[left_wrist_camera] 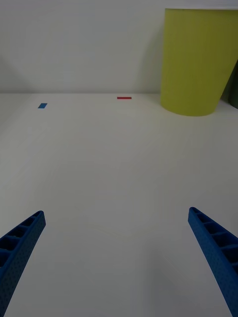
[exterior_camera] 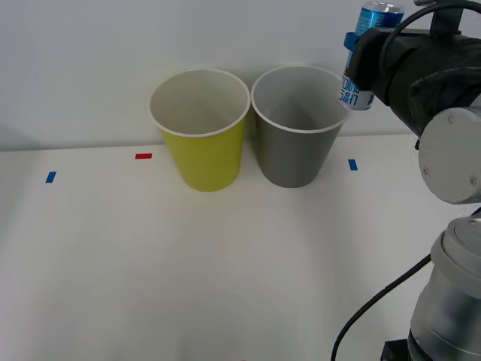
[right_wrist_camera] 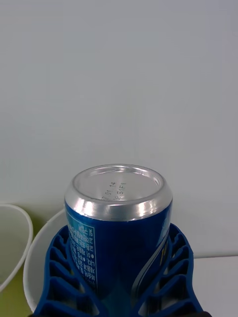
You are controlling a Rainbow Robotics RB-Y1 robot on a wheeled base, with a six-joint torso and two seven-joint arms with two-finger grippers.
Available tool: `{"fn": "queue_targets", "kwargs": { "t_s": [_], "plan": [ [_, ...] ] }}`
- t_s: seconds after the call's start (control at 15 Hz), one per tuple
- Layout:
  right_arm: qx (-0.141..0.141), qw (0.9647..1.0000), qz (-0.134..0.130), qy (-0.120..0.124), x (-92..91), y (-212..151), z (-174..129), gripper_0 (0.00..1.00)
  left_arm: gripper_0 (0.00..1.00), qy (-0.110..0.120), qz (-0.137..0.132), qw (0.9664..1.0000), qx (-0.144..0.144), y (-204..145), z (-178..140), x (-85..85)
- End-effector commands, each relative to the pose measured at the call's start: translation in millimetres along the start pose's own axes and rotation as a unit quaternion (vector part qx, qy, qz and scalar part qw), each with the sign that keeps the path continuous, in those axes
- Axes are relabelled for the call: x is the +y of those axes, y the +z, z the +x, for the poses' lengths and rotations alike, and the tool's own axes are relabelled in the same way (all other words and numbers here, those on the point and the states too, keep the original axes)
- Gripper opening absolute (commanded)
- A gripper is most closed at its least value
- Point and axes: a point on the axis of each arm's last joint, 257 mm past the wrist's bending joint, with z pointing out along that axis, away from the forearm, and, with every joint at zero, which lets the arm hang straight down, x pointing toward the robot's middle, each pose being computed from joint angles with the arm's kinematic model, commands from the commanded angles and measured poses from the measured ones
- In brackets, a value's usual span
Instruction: Put cans in the gray bin and PET bottles in the light green bin.
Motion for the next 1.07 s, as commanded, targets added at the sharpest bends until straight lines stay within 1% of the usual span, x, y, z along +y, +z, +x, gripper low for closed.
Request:
{"fn": "queue_targets", "kwargs": {
  "t_s": [0.07,0.2,0.33,0.4,0.53,0.6,0.73,0.87,1.0,1.07],
  "plan": [
    [-0.026,0.9995,-0.018,0.006,11.5,27.6,-16.8,0.00,1.00,0.000,0.000,1.0000,0.000,0.0,0.0,0.0],
    [-0.046,0.9985,-0.026,0.010,15.9,46.9,-28.2,0.00,1.00,0.000,0.000,1.0000,0.000,0.0,0.0,0.0],
    [-0.056,0.9979,-0.030,0.008,18.0,61.3,-33.4,0.00,1.00,0.000,0.000,1.0000,0.000,0.0,0.0,0.0],
    [-0.066,0.9973,-0.033,0.008,18.6,70.8,-34.1,0.00,1.00,0.000,0.000,1.0000,0.000,0.0,0.0,0.0],
    [-0.070,0.9966,-0.041,0.008,25.5,86.8,-26.9,0.00,1.00,0.000,0.000,1.0000,0.000,0.0,0.0,0.0],
    [-0.074,0.9962,-0.045,0.004,28.6,92.3,-25.4,0.00,1.00,0.000,0.000,1.0000,0.000,0.0,0.0,0.0],
    [-0.074,0.9962,-0.047,-0.008,30.7,96.0,-22.1,0.00,1.00,0.000,0.000,1.0000,0.000,0.0,0.0,0.0],
    [-0.073,0.9958,-0.056,-0.010,37.8,95.5,-20.1,0.00,1.00,0.000,0.000,1.0000,0.000,0.0,0.0,0.0],
    [-0.079,0.9948,-0.064,-0.007,42.8,97.0,-21.3,0.00,1.00,0.000,0.000,1.0000,0.000,0.0,0.0,0.0],
    [-0.088,0.9938,-0.068,-0.005,44.1,102.3,-20.8,0.00,1.00,0.000,0.000,1.0000,0.000,0.0,0.0,0.0]
  ]
}}
